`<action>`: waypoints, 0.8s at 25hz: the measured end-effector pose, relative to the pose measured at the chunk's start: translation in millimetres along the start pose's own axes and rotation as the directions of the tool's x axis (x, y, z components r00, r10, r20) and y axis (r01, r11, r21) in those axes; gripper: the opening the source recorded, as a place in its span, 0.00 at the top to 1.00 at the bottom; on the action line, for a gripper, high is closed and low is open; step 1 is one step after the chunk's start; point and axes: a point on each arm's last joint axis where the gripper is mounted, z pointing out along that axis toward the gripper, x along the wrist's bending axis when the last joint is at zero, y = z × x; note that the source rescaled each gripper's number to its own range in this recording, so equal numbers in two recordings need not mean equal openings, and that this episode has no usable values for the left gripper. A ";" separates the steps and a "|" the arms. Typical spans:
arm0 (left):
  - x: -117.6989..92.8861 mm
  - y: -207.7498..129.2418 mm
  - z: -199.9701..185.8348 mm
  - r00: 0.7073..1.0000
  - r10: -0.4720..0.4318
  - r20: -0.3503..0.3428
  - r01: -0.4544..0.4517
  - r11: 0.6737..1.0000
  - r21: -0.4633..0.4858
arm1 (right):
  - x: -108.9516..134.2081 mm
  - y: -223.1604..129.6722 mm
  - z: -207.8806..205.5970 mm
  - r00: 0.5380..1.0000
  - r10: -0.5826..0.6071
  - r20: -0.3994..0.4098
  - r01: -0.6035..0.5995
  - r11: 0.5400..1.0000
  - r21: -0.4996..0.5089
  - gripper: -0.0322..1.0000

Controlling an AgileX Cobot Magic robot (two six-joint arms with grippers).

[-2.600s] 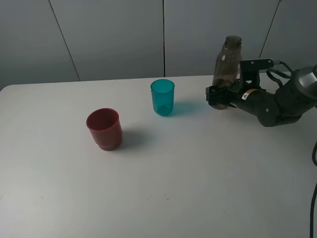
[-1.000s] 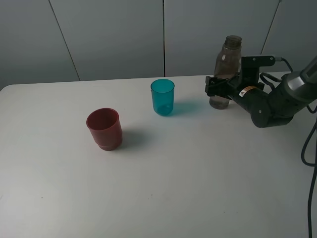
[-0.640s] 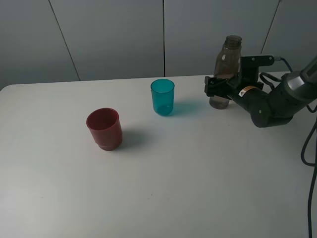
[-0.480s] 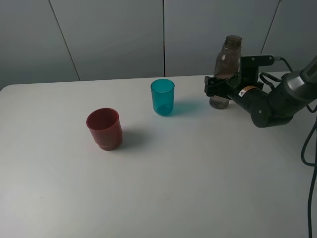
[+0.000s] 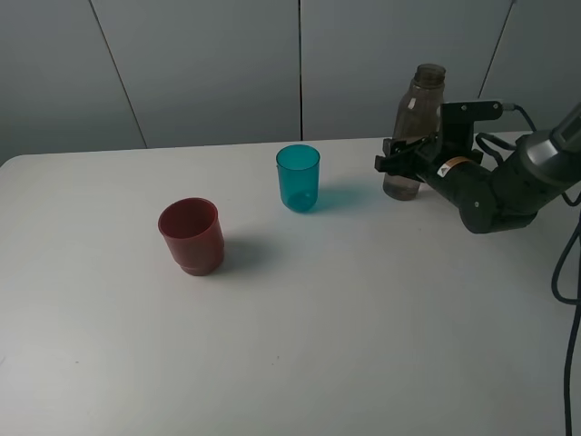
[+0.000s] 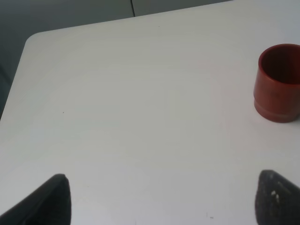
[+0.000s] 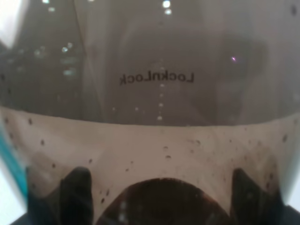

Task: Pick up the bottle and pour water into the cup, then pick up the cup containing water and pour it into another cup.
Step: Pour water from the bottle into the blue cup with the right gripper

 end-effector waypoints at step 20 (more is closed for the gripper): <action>0.0 0.0 0.0 1.000 0.000 0.000 0.000 1.000 0.000 | 40.9 58.2 -20.9 0.942 -0.302 -0.146 0.306 0.952 0.007 0.92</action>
